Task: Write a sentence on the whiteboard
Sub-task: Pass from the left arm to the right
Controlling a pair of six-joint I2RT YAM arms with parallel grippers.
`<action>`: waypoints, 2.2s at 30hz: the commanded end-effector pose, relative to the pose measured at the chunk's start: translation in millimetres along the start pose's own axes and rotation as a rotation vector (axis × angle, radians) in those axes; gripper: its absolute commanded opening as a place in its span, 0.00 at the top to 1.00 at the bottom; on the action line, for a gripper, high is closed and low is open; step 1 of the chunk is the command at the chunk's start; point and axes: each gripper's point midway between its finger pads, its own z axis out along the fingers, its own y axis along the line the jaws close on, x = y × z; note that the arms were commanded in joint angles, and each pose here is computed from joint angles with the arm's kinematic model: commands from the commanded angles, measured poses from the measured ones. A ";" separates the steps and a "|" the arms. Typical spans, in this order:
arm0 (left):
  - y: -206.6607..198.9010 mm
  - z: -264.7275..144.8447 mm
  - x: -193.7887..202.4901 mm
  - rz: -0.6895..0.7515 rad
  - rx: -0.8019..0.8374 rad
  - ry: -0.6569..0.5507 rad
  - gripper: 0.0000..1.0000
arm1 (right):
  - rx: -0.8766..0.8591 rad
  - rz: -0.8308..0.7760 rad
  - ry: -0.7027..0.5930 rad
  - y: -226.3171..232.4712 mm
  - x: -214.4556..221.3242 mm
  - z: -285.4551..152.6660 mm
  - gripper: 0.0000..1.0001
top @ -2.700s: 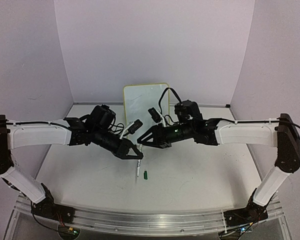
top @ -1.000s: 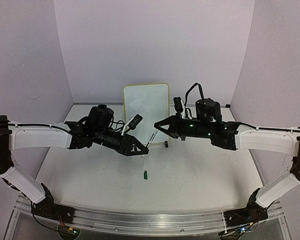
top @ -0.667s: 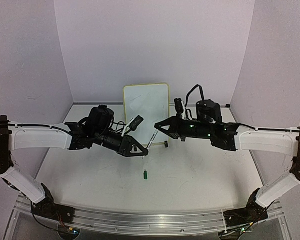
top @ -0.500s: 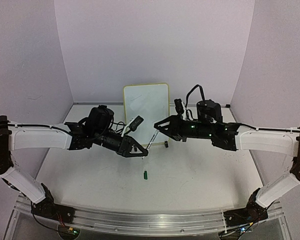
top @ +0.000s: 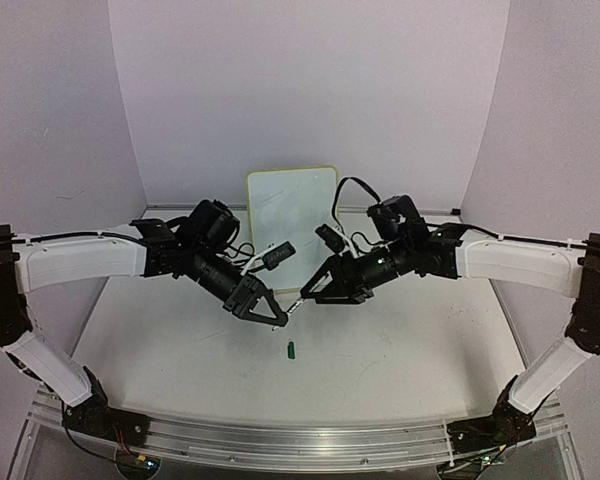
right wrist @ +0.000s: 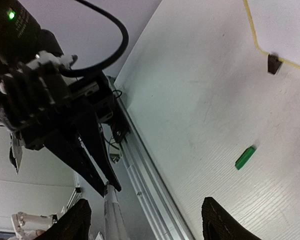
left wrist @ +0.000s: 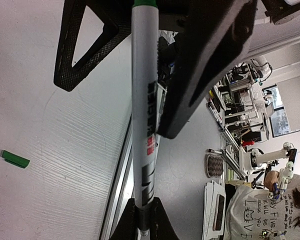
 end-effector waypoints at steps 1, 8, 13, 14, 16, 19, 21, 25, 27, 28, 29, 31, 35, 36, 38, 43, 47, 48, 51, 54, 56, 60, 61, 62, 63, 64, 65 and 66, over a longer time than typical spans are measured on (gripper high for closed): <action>-14.6 -0.8 10.1 0.023 0.057 0.082 1.00 | -0.152 -0.011 0.131 22.9 15.3 6.0 0.31; -17.7 4.3 19.9 0.013 0.085 0.141 1.00 | -0.226 -0.004 0.189 32.1 19.7 12.7 0.30; -21.1 7.5 22.2 0.022 0.098 0.171 1.00 | -0.244 -0.003 0.206 35.5 21.8 15.5 0.29; -21.3 8.1 22.1 0.023 0.100 0.174 1.00 | -0.248 -0.003 0.212 36.5 22.8 16.6 0.29; -21.2 8.8 21.0 0.021 0.103 0.178 1.00 | -0.255 -0.003 0.225 38.8 26.0 19.8 0.30; -19.8 10.5 19.6 0.037 0.107 0.179 1.00 | -0.264 -0.005 0.243 42.0 30.6 23.8 0.33; -18.4 11.5 19.6 0.044 0.106 0.184 1.00 | -0.266 -0.004 0.251 43.3 33.1 25.8 0.35; -16.6 13.4 20.8 0.040 0.106 0.197 1.00 | -0.270 -0.012 0.258 47.4 35.5 29.2 0.39; -16.2 13.4 20.5 0.041 0.103 0.198 1.00 | -0.272 -0.013 0.263 48.5 36.6 30.8 0.41; -16.3 13.1 20.3 0.042 0.102 0.197 1.00 | -0.274 -0.013 0.266 49.5 37.2 31.6 0.42; -16.2 13.0 20.1 0.043 0.100 0.196 1.00 | -0.276 -0.013 0.270 50.0 38.1 32.6 0.43; -15.6 13.3 19.7 0.045 0.096 0.194 1.00 | -0.281 -0.013 0.280 51.3 40.8 34.7 0.44; -15.3 13.2 19.3 0.045 0.094 0.193 1.00 | -0.287 -0.009 0.299 52.4 46.2 38.4 0.46; -15.3 13.2 19.4 0.045 0.094 0.193 1.00 | -0.288 -0.007 0.303 52.1 47.5 39.0 0.47; -14.7 13.6 19.6 0.042 0.094 0.194 1.00 | -0.291 -0.006 0.309 52.8 49.4 40.1 0.48; -14.7 13.8 19.1 0.043 0.095 0.193 1.00 | -0.297 -0.010 0.318 55.3 51.2 42.6 0.51; -14.4 13.8 18.7 0.046 0.092 0.192 1.00 | -0.304 -0.007 0.336 55.6 56.4 45.7 0.55; -14.3 13.7 18.9 0.046 0.091 0.193 1.00 | -0.305 -0.005 0.341 55.0 58.0 46.1 0.57; -13.0 13.6 20.1 0.047 0.084 0.197 1.00 | -0.307 0.004 0.353 52.7 62.8 46.9 0.65; -11.3 13.4 21.9 0.048 0.075 0.205 1.00 | -0.312 0.008 0.362 51.8 66.4 46.3 0.75; -10.4 13.4 23.0 0.048 0.070 0.210 1.00 | -0.315 0.008 0.367 51.4 68.2 46.2 0.82; -9.4 11.6 24.1 0.056 0.052 0.213 1.00 | -0.320 0.014 0.378 50.0 72.2 45.4 0.83; -9.6 11.4 24.7 0.056 0.052 0.216 1.00 | -0.321 0.015 0.380 50.1 72.9 45.0 0.82; -9.5 11.1 24.9 0.059 0.052 0.221 1.00 | -0.322 0.015 0.382 50.4 73.4 44.5 0.81; -9.2 10.8 27.2 0.052 0.051 0.233 1.00 | -0.323 0.015 0.384 50.3 73.9 44.2 0.79; -9.0 10.6 27.3 0.055 0.050 0.239 1.00 | -0.324 0.012 0.384 50.8 74.0 43.8 0.78; -8.7 10.3 28.4 0.052 0.048 0.248 1.00 | -0.323 0.011 0.386 50.6 74.7 43.6 0.76; -8.7 10.1 28.8 0.054 0.048 0.253 1.00 | -0.323 0.010 0.387 50.8 74.9 43.3 0.75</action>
